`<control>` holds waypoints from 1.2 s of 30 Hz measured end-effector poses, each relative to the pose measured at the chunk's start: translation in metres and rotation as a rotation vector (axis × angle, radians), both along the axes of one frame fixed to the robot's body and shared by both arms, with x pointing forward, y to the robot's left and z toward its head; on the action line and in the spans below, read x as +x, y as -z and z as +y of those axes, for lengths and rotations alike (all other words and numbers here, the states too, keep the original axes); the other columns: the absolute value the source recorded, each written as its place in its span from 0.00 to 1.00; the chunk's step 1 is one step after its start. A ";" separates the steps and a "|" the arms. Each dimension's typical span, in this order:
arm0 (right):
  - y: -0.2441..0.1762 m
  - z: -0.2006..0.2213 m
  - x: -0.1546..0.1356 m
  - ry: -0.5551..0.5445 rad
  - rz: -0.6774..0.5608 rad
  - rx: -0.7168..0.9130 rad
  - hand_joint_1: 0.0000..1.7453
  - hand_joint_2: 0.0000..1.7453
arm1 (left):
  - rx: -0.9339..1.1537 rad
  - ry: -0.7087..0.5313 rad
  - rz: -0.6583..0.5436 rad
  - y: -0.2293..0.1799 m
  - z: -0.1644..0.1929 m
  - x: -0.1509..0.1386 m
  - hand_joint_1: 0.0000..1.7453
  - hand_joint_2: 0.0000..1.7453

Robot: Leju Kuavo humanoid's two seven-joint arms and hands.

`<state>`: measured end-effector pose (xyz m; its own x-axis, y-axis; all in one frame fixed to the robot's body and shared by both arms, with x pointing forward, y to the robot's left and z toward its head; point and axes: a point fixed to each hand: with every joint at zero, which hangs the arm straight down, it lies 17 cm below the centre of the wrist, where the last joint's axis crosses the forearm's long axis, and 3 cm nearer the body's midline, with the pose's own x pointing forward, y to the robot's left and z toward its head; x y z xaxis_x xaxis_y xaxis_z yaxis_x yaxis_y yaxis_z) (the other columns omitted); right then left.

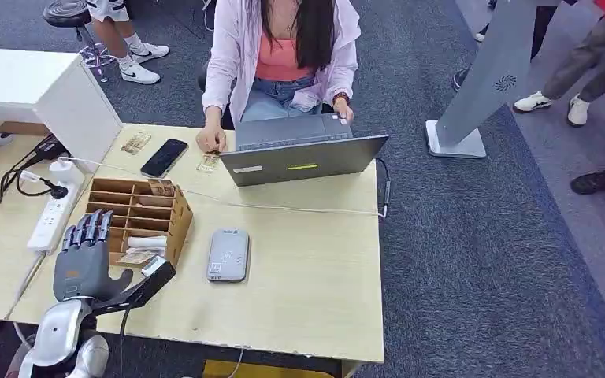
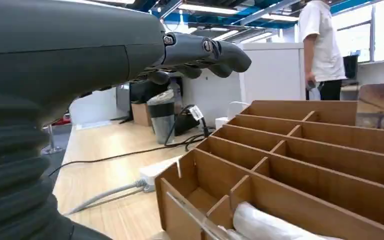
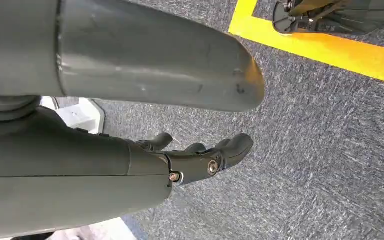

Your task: Pass the card to the sensor for recognition and then transmit it.

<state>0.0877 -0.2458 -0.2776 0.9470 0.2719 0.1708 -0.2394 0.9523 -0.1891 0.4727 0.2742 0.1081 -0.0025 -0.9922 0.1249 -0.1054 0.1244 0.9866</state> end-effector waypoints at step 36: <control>0.000 0.000 0.000 -0.016 0.000 -0.001 0.00 0.00 | 0.006 -0.004 0.060 0.024 0.004 0.004 0.00 1.00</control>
